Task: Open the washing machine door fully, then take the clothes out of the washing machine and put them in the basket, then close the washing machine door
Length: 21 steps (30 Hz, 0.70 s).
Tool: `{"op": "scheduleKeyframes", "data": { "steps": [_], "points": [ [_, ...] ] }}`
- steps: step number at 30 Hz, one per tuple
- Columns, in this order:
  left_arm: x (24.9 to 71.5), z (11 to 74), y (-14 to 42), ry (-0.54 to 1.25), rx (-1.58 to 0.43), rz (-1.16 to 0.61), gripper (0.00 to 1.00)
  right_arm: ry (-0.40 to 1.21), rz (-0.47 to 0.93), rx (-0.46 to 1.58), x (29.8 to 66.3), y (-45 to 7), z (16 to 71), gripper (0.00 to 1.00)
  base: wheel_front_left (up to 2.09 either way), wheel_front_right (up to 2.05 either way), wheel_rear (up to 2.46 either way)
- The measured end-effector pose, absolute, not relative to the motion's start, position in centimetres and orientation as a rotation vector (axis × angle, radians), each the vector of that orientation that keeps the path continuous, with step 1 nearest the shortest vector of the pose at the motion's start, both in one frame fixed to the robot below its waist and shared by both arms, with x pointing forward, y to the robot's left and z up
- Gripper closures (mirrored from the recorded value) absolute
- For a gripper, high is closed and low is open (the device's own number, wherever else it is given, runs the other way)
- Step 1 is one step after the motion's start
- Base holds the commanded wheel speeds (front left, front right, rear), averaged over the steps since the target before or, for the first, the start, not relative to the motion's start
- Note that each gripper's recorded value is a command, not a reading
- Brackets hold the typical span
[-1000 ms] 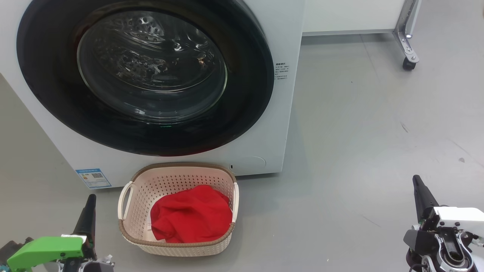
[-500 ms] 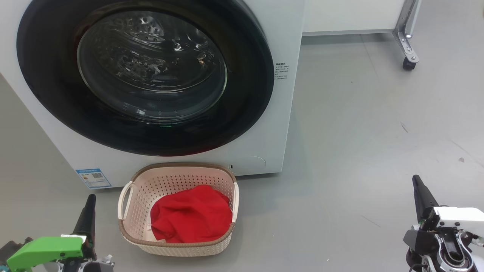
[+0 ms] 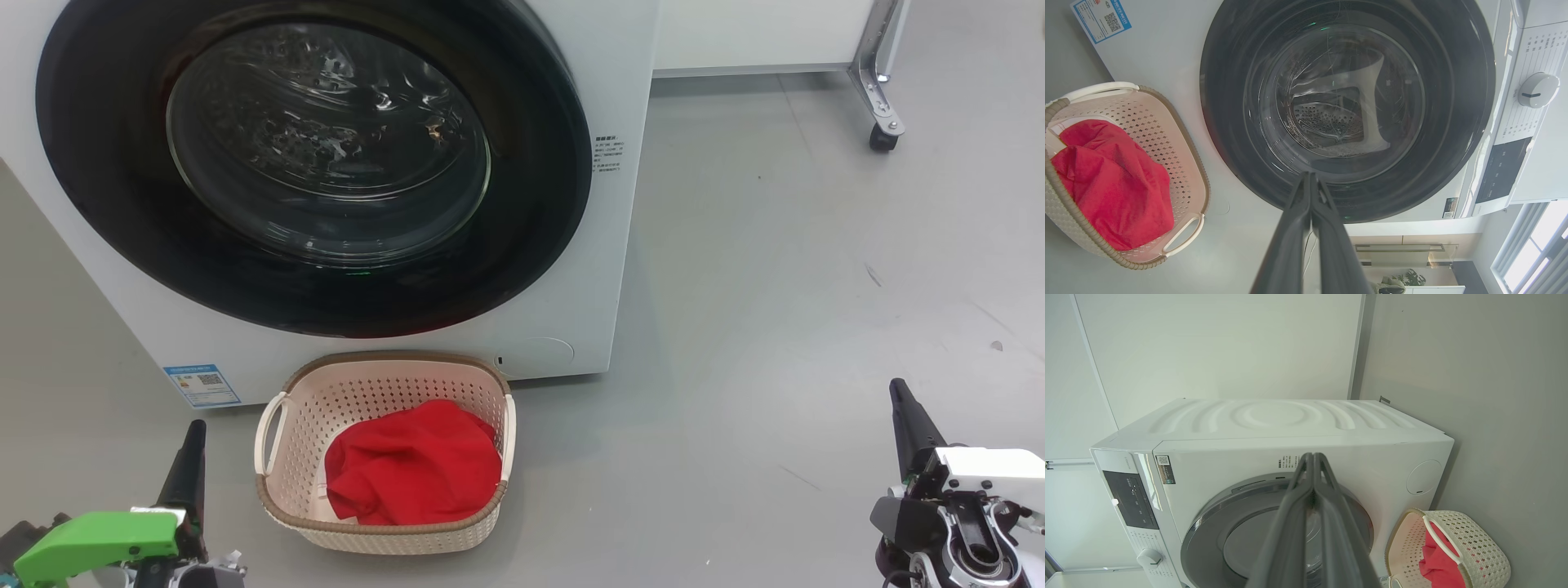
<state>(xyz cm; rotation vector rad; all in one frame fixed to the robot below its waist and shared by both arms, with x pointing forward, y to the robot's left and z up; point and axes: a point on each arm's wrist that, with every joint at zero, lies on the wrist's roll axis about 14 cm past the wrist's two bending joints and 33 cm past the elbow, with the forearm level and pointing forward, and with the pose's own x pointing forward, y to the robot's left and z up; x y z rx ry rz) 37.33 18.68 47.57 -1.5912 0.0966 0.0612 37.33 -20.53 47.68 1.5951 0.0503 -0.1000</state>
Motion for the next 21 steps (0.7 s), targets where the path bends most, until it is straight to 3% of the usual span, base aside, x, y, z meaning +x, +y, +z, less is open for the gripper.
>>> {"op": "scheduleKeyframes", "data": {
  "steps": [21],
  "points": [
    [37.34,47.58,18.68,0.095,-1.589,0.062,1.00,0.050,-0.100,1.596,37.33,-20.54,47.68,1.00,0.00,0.00,0.00]
  ]
}}
